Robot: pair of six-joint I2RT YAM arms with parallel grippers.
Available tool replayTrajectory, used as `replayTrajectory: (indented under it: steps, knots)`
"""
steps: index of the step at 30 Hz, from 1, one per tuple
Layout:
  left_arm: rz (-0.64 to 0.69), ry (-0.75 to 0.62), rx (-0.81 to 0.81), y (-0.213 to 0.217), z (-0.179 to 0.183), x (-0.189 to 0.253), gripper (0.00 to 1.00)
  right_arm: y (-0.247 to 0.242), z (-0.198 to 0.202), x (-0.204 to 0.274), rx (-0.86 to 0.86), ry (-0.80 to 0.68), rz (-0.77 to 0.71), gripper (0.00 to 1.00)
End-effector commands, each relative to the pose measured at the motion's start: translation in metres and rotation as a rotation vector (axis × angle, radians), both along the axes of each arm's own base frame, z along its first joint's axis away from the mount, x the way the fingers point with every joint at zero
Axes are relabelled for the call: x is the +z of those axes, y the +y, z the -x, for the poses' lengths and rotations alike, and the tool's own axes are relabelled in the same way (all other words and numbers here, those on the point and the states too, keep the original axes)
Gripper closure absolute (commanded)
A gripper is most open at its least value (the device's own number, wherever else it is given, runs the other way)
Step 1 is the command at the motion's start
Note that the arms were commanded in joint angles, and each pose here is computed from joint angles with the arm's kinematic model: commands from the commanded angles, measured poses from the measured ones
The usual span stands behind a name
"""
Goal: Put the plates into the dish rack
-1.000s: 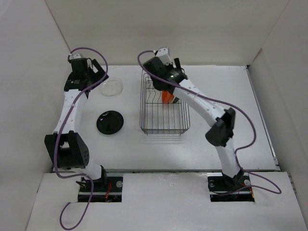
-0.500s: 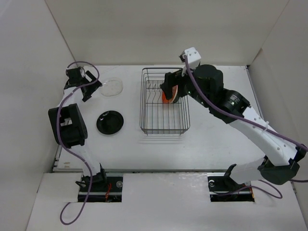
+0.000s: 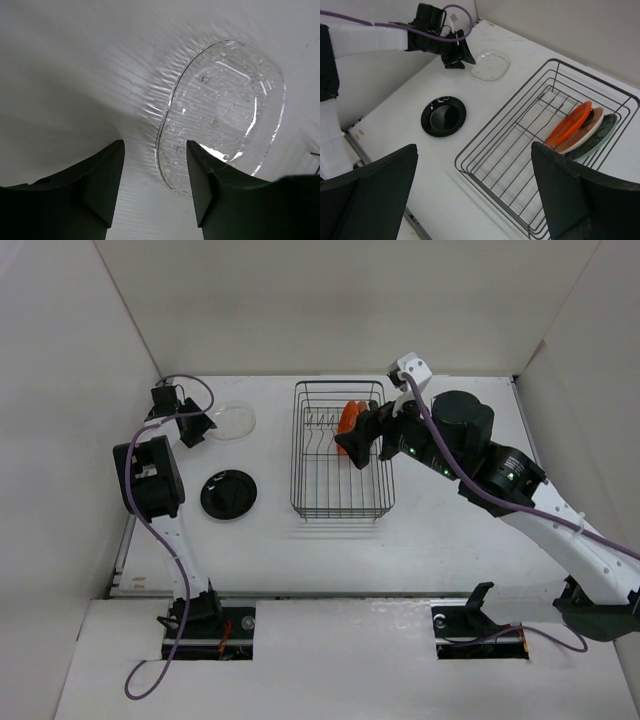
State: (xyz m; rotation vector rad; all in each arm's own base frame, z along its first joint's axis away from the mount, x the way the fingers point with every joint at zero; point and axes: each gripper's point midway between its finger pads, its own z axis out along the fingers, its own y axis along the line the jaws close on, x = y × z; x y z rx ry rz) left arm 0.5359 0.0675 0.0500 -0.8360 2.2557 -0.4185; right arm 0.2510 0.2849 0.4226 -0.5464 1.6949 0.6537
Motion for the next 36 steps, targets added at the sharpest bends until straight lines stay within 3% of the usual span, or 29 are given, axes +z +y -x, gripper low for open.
replayTrajectory:
  steps: [1,7,14,18,21,23,24,27,28,32,36]
  knots:
    - [0.004,-0.006,-0.016,0.000,-0.005,-0.002,0.51,0.007,0.006,0.020,0.036,-0.042,-0.072,0.01]
    - [0.008,0.014,-0.003,0.001,-0.007,-0.012,0.54,0.015,0.002,0.014,0.044,-0.022,-0.064,0.01]
    - [0.011,0.025,-0.003,0.002,-0.009,-0.014,0.71,0.017,0.001,0.007,0.043,-0.009,-0.062,0.02]
    - [0.004,0.031,-0.006,-0.001,-0.015,-0.014,0.98,0.016,-0.005,-0.003,0.010,0.002,-0.056,0.02]
    - [-0.006,0.047,-0.006,0.001,-0.014,-0.015,1.00,0.005,-0.021,-0.012,-0.040,0.009,-0.046,0.02]
    - [-0.007,0.044,-0.006,0.001,-0.012,-0.006,1.00,0.004,-0.025,-0.009,0.028,-0.021,-0.118,0.04]
    - [-0.010,-0.005,-0.014,-0.001,-0.015,0.021,1.00,0.010,-0.013,-0.005,0.147,-0.026,-0.169,0.04]
    - [-0.034,-0.110,-0.026,-0.008,-0.014,0.072,1.00,-0.009,-0.030,0.002,0.172,-0.066,-0.276,0.04]
    - [-0.058,-0.189,-0.042,-0.010,-0.008,0.112,1.00,-0.014,-0.039,-0.003,0.184,-0.061,-0.269,0.04]
    - [-0.145,-0.327,-0.178,-0.063,0.012,0.200,1.00,-0.014,-0.067,-0.007,0.234,-0.072,-0.265,0.04]
    - [-0.165,-0.401,-0.259,-0.110,0.053,0.253,1.00,-0.009,-0.094,0.007,0.228,-0.103,-0.316,0.04]
